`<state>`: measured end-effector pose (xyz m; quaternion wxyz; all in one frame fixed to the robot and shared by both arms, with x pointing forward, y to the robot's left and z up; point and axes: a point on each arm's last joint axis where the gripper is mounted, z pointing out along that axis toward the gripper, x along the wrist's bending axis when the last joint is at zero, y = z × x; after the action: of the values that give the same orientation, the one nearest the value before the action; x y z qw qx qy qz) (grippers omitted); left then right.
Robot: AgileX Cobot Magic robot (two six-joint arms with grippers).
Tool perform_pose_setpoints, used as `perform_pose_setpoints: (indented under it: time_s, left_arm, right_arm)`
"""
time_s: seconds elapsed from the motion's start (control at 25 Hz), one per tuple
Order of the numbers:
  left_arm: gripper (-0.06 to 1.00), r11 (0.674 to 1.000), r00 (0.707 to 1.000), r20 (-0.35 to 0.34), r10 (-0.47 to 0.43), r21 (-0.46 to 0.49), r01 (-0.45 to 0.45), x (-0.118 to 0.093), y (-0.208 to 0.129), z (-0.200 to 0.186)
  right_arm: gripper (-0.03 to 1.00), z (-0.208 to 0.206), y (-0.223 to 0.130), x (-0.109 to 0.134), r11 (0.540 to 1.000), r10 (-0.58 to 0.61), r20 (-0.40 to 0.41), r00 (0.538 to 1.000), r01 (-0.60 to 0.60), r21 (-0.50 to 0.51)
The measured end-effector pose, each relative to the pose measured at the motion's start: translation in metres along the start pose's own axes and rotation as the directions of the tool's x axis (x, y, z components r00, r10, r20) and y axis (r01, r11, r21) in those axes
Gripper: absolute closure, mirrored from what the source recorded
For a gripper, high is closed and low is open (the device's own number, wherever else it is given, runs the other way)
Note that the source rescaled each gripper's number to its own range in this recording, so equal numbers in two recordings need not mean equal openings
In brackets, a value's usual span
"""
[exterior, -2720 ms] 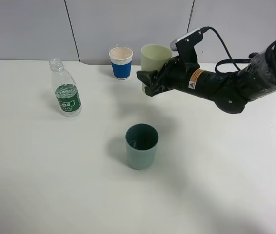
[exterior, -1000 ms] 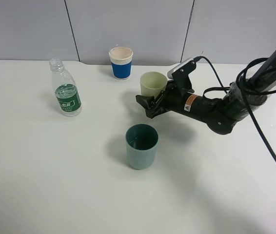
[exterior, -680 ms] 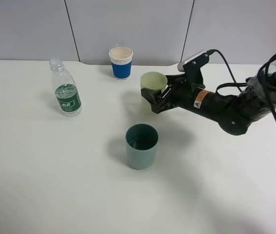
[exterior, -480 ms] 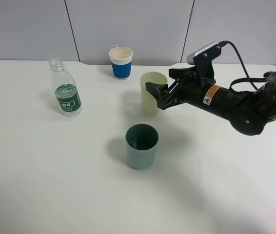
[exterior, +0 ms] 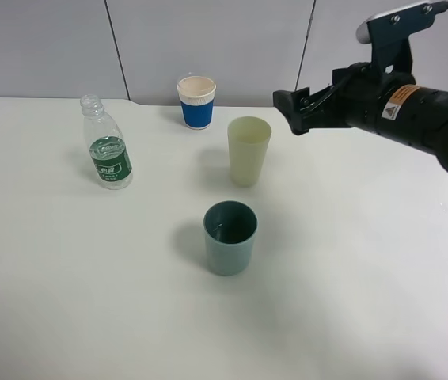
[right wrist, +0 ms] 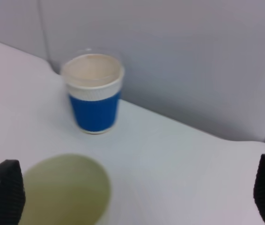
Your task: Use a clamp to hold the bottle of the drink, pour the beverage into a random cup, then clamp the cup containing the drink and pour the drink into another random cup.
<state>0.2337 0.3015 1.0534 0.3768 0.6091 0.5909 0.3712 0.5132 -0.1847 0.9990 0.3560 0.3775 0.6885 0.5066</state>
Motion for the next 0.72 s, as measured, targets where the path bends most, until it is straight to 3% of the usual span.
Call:
perform_pose_setpoints:
  time_s: [0.2,0.4,0.72]
  left_arm:
    - [-0.06,1.000,1.000,0.000,0.000,0.000,0.000,0.000,0.000,0.000]
    - [-0.06,1.000,1.000,0.000,0.000,0.000,0.000,0.000,0.000,0.000]
    - [-0.06,1.000,1.000,0.000,0.000,0.000,0.000,0.000,0.000,0.000]
  right_arm:
    - [-0.03,-0.032,0.030,-0.010,0.999,-0.039,0.071,0.997,0.041,-0.026]
    - [-0.03,-0.065,0.050,-0.039,0.997,-0.026,0.200,0.979,0.040,-0.068]
    - [-0.03,-0.140,0.060,-0.088,1.000,0.030,0.488,0.873,-0.022,-0.021]
